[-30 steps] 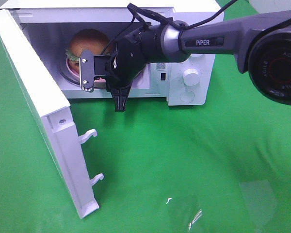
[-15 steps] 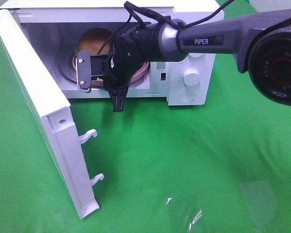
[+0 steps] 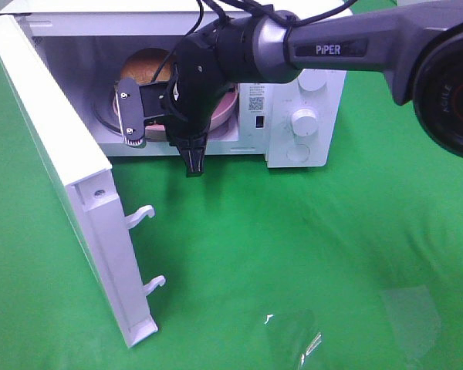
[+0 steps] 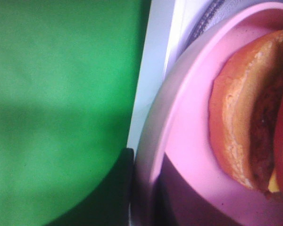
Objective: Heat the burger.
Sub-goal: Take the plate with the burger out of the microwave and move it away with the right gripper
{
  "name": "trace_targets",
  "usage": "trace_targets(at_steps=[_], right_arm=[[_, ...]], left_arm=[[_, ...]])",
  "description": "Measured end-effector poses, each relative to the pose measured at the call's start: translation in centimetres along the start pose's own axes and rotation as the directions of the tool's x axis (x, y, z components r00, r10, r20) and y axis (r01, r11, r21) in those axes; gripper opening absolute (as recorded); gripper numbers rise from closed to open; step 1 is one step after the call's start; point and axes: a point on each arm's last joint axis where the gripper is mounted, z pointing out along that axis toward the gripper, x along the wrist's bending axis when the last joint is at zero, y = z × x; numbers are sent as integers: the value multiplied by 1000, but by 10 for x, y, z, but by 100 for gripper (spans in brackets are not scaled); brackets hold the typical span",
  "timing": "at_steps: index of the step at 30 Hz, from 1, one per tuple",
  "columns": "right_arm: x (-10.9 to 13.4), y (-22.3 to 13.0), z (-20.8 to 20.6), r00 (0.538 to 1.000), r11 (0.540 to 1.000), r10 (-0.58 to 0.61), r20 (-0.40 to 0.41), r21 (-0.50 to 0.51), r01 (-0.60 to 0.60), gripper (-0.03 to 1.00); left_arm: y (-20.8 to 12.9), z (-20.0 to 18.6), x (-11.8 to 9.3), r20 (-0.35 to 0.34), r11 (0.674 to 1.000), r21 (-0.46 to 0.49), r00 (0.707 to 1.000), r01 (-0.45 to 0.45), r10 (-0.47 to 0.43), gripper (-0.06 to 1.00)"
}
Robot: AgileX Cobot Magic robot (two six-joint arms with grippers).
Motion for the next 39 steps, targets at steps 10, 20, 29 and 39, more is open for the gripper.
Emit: trace_targets(at_steps=[10, 20, 29, 39], right_arm=[[1, -2, -19, 987, 987, -161, 2, -3, 161, 8], [25, -11, -33, 969, 969, -245, 24, -36, 246, 8], [42, -18, -49, 962, 961, -266, 63, -63, 270, 8], [58, -22, -74, 945, 944, -307, 110, -89, 317, 8]], left_arm=[[0, 0, 0, 0, 1000, 0, 1000, 0, 0, 99], [0, 0, 0, 0, 1000, 0, 1000, 0, 0, 99], [0, 0, 0, 0, 1000, 0, 1000, 0, 0, 99], [0, 0, 0, 0, 1000, 0, 1000, 0, 0, 99]])
